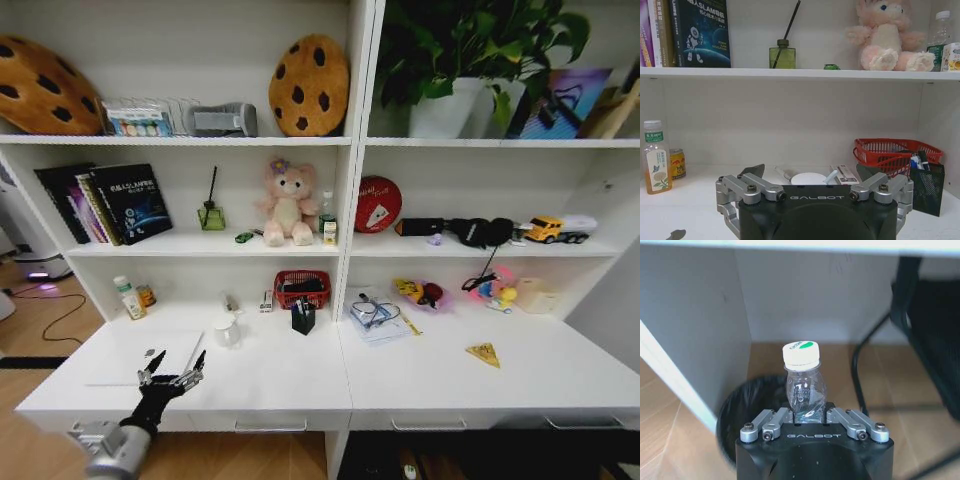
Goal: Organize the objects on the table.
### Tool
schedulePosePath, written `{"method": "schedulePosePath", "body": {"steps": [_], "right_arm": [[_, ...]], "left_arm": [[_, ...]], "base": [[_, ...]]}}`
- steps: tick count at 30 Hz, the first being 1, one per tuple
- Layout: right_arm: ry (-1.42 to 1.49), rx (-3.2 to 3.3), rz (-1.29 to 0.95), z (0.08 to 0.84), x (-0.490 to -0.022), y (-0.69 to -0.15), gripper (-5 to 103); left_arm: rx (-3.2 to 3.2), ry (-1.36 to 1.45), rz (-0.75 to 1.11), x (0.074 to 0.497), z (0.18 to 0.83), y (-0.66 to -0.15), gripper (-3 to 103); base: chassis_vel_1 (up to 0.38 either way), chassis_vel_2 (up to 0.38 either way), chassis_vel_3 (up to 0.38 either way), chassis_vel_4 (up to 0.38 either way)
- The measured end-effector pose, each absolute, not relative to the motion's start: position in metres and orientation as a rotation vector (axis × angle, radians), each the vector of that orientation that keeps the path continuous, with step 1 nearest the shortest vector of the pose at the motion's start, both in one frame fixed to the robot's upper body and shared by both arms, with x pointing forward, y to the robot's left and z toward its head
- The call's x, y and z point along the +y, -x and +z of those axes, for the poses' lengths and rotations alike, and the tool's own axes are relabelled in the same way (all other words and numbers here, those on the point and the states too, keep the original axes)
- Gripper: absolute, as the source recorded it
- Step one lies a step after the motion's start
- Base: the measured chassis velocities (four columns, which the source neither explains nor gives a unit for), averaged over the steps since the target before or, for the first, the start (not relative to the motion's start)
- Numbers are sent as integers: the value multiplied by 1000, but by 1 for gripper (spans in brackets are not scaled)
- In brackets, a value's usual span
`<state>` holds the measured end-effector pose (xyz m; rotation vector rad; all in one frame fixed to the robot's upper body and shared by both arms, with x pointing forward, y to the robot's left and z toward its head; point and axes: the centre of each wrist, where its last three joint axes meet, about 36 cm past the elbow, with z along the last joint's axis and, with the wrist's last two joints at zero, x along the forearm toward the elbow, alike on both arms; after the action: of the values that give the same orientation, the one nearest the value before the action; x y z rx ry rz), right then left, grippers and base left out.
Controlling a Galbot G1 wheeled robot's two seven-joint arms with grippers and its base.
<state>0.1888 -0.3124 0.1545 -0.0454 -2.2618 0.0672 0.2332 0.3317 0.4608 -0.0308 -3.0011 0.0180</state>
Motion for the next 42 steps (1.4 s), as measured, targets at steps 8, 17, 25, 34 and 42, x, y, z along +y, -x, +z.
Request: {"method": "schedulePosePath", "body": {"steps": [8,17,25,34,42], "right_arm": [[-68,-2408,147,137,-312,-204,24],[-132,-2488,191,124,-302,-217,24],[-106,-2476,192,114,-296,-218,51],[-80,-2481,264,114,-291,-223,89],[102,-2285,108,161,-292,-175,100]], "left_arm": [[-3001,31,18,332,461,-233,100],[-3001,31,18,332,461,-233,100],[-3001,31,18,332,461,-233,100],[-3001,31,18,332,461,-233,100],[-3001,31,18,332,461,-233,100]], "base": [[0,0,0,0],[0,0,0,0],[0,0,0,0],[0,0,0,0],[0,0,0,0]]}}
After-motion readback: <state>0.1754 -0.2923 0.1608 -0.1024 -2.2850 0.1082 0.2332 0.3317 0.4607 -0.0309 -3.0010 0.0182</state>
